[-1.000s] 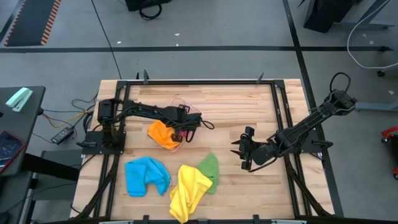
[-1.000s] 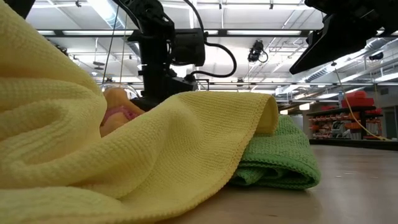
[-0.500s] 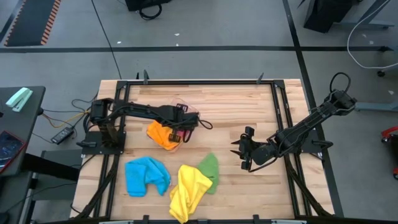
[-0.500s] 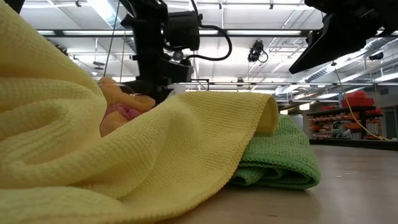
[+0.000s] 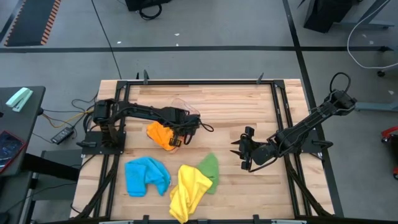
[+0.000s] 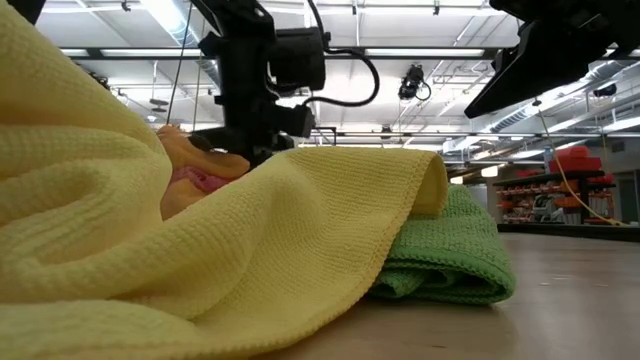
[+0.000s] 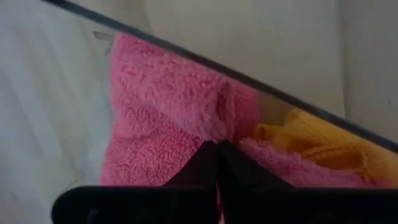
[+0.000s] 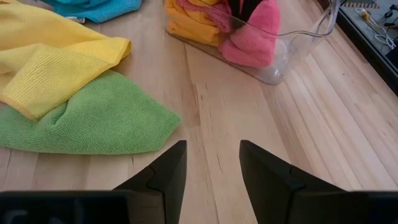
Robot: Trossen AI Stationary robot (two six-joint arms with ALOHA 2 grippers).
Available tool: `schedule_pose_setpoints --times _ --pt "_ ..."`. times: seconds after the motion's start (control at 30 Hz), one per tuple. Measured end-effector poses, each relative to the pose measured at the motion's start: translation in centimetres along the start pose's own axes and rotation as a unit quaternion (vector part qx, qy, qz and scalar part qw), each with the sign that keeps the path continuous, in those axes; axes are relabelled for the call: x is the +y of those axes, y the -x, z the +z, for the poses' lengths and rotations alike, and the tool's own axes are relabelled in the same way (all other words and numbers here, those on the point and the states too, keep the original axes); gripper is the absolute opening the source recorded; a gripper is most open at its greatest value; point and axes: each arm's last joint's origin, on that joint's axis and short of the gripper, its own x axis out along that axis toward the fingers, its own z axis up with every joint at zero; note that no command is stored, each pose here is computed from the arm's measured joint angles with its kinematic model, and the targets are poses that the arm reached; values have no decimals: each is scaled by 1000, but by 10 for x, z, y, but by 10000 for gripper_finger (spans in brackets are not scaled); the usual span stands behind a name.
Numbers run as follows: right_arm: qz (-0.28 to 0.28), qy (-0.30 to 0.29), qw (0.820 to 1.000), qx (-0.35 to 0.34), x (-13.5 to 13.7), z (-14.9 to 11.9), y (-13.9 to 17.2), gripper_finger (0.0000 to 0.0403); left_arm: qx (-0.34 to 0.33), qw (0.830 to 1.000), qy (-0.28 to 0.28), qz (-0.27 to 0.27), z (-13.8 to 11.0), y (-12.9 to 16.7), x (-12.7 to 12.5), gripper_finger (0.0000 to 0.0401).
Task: Fold microfiber towels
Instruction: Put the folded pink microfiber towel into the transparent bin, then fold the yellow microfiber towel
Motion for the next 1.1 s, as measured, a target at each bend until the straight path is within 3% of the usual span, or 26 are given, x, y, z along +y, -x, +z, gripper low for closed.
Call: schedule_pose_setpoints --times 0.13,0.43,0.6,0.93,1.1 --pt "0 1 1000 0 0 0 0 156 1 1000 -1 -8 1 -4 -1 14" --pt "1 0 1000 -2 0 0 0 156 -1 1000 9 -6 2 -2 -3 116" --pt "1 0 1000 -2 0 0 0 156 -7 1000 20 -4 0 8 -3 147" --pt "2 12 1000 0 0 0 0 156 -62 997 35 12 12 57 4 138" --pt "12 32 999 -3 6 -5 -9 156 -106 993 50 14 27 81 -5 124"
